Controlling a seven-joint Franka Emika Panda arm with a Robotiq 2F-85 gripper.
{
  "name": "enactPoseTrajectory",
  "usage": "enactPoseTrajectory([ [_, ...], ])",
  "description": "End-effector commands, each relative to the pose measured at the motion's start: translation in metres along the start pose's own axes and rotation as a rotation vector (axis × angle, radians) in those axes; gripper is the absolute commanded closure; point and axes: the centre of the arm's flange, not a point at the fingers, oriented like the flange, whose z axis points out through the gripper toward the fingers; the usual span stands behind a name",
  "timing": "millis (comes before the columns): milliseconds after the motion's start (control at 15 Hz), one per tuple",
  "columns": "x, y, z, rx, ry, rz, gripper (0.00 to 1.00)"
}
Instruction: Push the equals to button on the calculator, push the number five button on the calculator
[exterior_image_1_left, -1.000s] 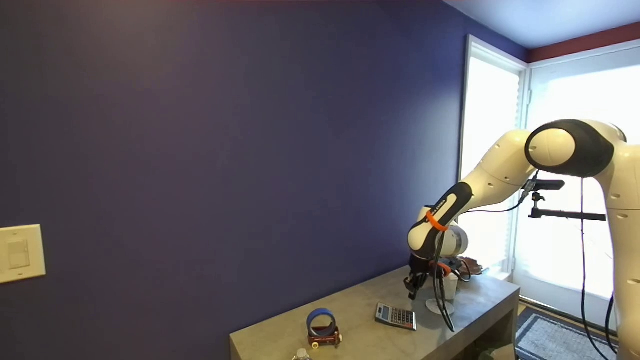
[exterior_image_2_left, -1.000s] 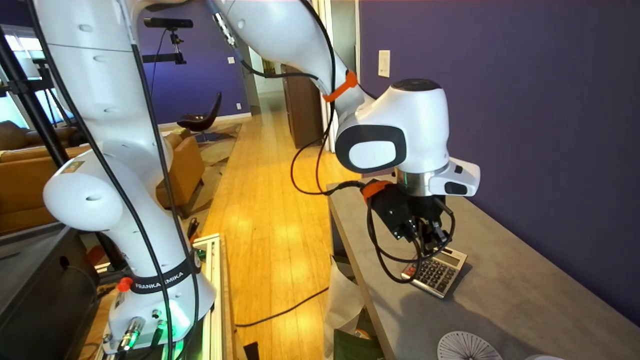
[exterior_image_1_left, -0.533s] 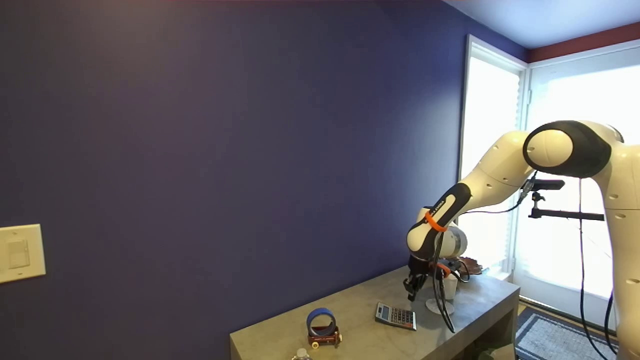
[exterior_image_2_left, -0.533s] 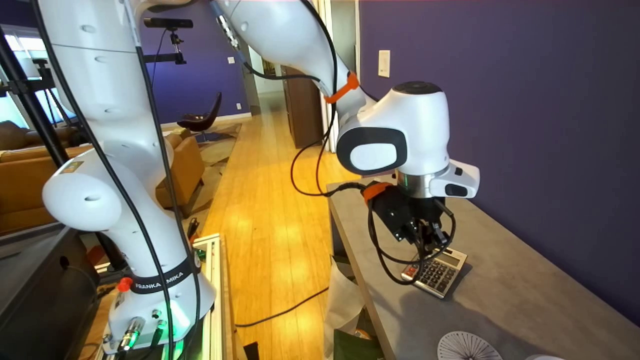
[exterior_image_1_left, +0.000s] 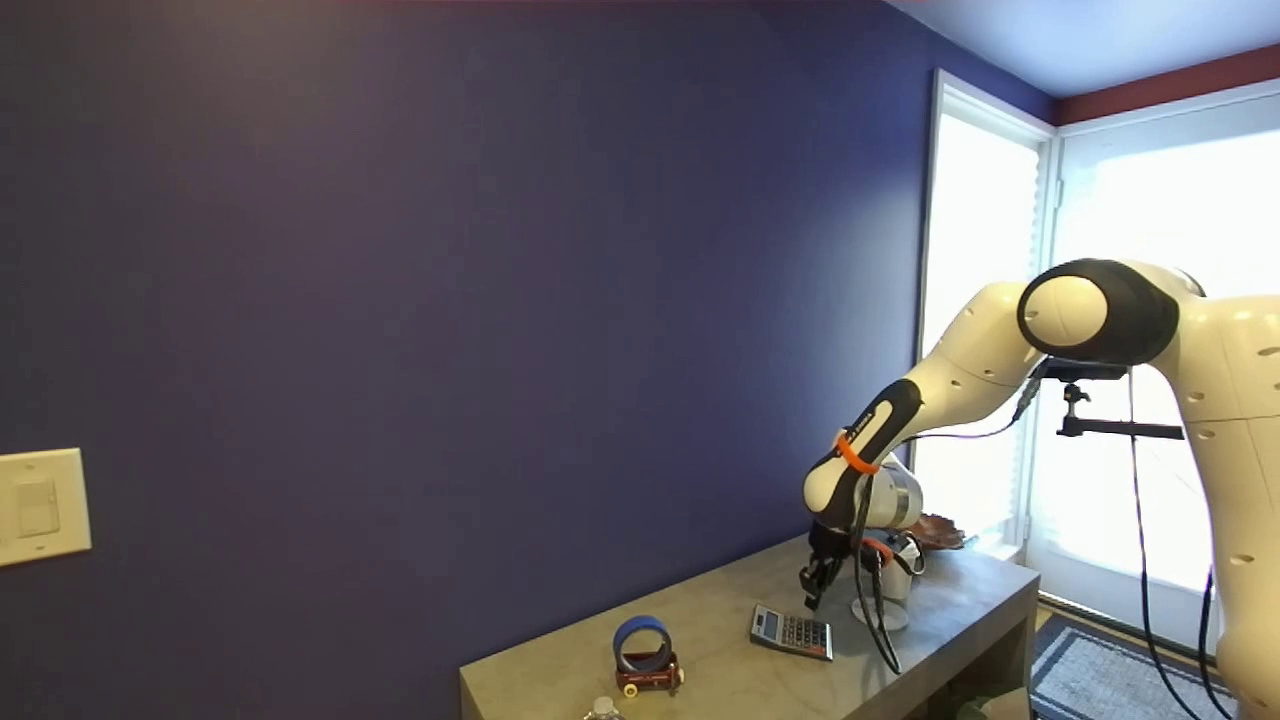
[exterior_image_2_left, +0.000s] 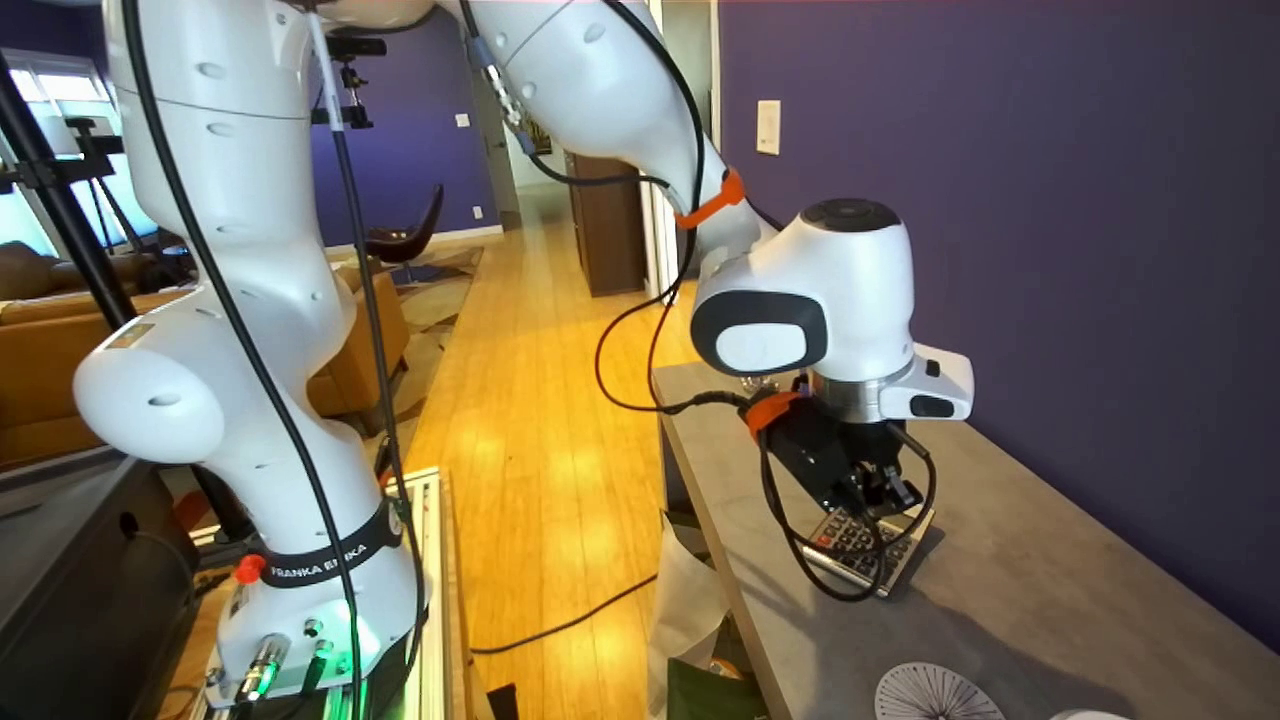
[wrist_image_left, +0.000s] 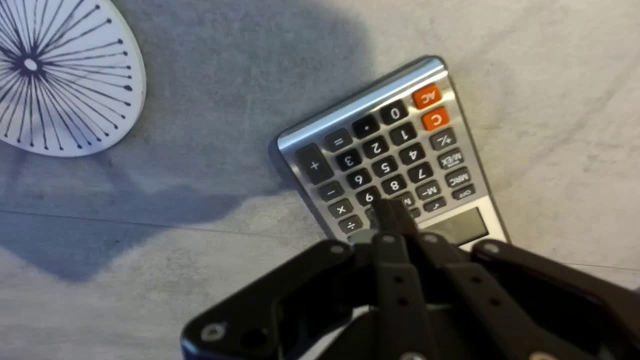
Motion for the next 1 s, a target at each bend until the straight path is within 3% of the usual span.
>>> enactPoseTrajectory([
  [0,0.012,0.013,0.021,0.001,0.049,-0.014,1.00],
  [933,0.014,0.030,0.053,-0.008,0.036,0.000,1.00],
])
